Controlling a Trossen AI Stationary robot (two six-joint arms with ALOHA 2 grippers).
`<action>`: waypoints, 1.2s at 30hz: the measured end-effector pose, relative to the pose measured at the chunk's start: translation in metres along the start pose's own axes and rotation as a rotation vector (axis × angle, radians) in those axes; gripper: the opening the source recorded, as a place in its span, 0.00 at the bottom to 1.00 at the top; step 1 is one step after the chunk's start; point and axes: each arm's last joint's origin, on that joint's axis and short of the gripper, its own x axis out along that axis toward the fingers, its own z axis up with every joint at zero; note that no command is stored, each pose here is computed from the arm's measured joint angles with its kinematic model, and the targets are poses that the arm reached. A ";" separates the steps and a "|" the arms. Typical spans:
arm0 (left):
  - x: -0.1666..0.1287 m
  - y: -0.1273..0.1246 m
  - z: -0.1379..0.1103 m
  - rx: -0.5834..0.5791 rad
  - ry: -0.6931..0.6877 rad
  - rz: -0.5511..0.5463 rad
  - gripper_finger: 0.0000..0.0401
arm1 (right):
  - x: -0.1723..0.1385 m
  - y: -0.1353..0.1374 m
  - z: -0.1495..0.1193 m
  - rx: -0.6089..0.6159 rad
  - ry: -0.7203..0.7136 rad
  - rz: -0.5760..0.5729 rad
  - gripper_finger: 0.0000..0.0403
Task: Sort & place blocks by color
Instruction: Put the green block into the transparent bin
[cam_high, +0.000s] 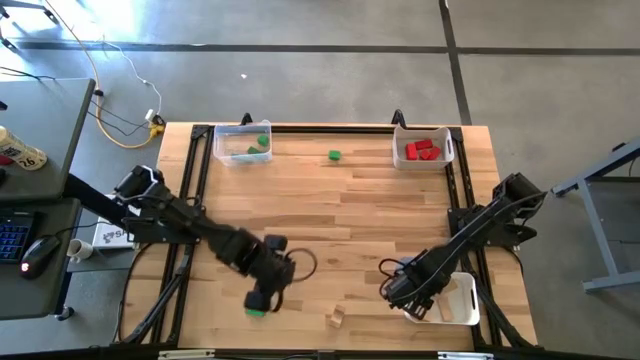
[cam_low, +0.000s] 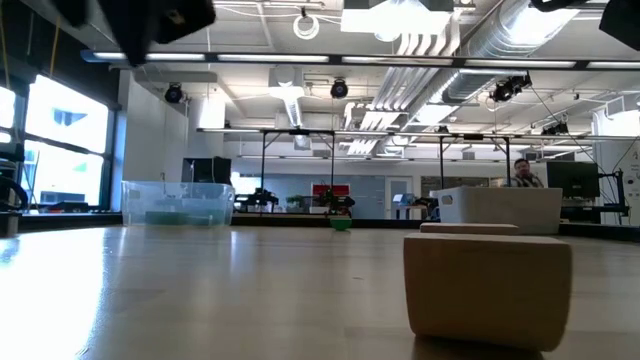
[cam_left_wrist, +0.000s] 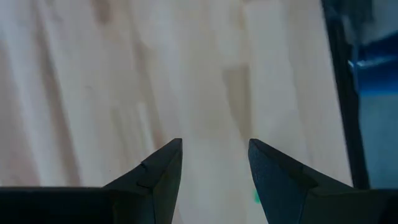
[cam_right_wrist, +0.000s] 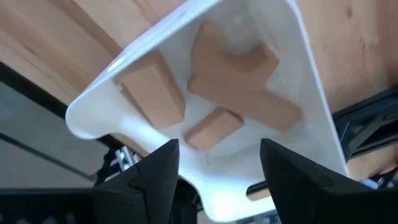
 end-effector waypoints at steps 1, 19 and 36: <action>0.001 -0.006 -0.003 0.011 0.005 -0.005 0.42 | 0.000 0.000 0.000 -0.006 -0.013 -0.004 0.52; 0.022 -0.074 -0.057 0.078 0.061 -0.031 0.42 | 0.000 0.000 0.001 -0.042 -0.046 -0.015 0.52; 0.048 -0.073 -0.060 0.092 0.013 -0.025 0.42 | -0.072 0.009 -0.016 -0.046 -0.314 0.005 0.52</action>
